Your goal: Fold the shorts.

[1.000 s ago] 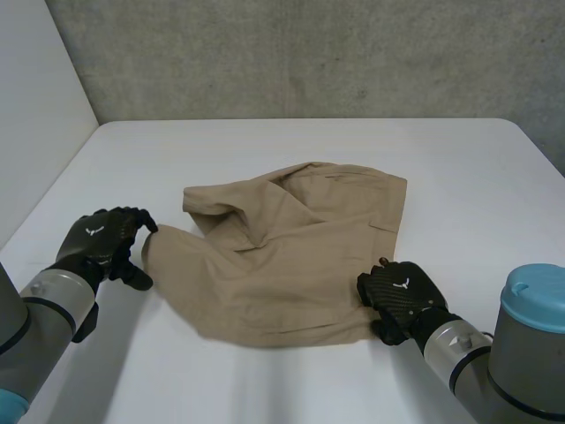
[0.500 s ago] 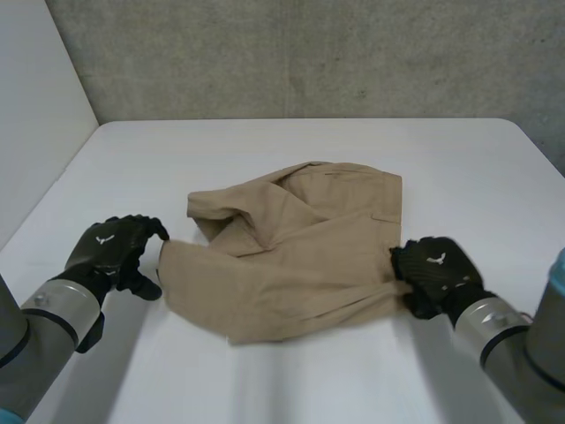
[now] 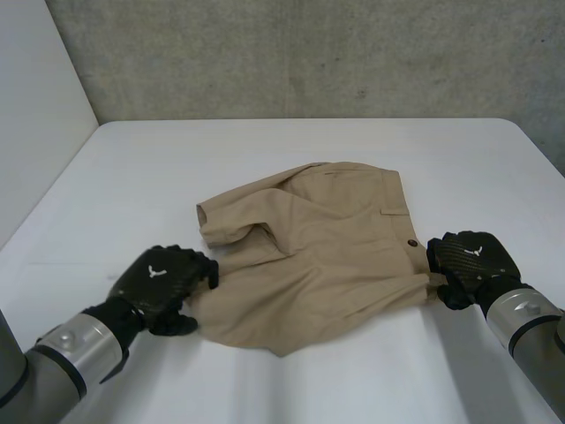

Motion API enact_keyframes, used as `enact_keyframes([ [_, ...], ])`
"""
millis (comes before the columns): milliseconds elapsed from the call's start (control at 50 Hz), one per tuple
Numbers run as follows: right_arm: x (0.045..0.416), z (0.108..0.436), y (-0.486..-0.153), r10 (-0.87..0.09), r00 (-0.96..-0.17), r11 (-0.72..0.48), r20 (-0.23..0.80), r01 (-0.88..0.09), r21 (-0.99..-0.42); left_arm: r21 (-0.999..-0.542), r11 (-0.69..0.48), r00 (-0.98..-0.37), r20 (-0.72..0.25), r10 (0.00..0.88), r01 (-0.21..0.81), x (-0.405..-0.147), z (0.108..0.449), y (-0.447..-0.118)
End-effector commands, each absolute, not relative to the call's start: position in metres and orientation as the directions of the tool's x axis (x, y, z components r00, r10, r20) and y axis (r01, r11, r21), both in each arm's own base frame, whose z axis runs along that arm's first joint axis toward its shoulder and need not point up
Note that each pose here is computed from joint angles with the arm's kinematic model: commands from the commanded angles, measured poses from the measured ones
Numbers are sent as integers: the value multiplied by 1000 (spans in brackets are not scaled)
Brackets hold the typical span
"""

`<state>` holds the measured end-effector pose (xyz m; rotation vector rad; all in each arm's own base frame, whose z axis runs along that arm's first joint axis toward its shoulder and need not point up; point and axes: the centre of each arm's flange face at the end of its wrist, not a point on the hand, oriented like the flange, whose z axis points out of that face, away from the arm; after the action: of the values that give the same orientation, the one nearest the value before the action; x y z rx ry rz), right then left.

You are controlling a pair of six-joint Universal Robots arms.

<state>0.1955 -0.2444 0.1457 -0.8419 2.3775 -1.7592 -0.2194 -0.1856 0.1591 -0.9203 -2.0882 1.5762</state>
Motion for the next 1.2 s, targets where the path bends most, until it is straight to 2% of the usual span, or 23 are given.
enact_keyframes([
  [20, 196, 144, -242, -466, -846, 200, 257, -384, -901, -946, 155, -661, -76, 747, 284, -229, 155, -168],
  [100, 196, 144, -242, -468, -846, 200, 257, -385, -901, -956, 115, -660, -98, 745, 272, -229, 158, -168],
  [200, 196, 144, -242, -465, -846, 200, 259, -386, -901, -978, -12, -678, -153, 719, 208, -230, 177, -174],
  [260, 195, 145, -243, -462, -848, 201, 259, -384, -901, -982, -5, -675, -132, 726, 187, -231, 180, -170],
  [320, 195, 145, -243, -459, -850, 200, 259, -383, -902, -983, 30, -638, -93, 764, 179, -238, 176, -155],
  [360, 194, 145, -244, -458, -850, 201, 259, -383, -902, -981, 43, -587, -78, 806, 190, -246, 171, -139],
  [460, 195, 145, -243, -459, -850, 202, 259, -384, -901, -971, 65, -556, -76, 827, 230, -250, 159, -132],
  [560, 196, 144, -241, -466, -847, 205, 256, -385, -900, -959, 65, -565, -108, 818, 277, -251, 150, -141],
  [740, 197, 144, -240, -472, -843, 202, 257, -387, -899, -919, 122, -664, -174, 727, 375, -244, 129, -168],
  [900, 198, 143, -239, -475, -842, 202, 257, -388, -899, -911, 130, -708, -208, 675, 391, -244, 127, -185],
  [1020, 198, 143, -239, -475, -842, 204, 256, -389, -899, -902, 152, -726, -216, 653, 405, -243, 121, -192],
  [1200, 198, 143, -239, -478, -839, 200, 260, -393, -898, -897, 162, -721, -212, 660, 412, -244, 117, -189],
])
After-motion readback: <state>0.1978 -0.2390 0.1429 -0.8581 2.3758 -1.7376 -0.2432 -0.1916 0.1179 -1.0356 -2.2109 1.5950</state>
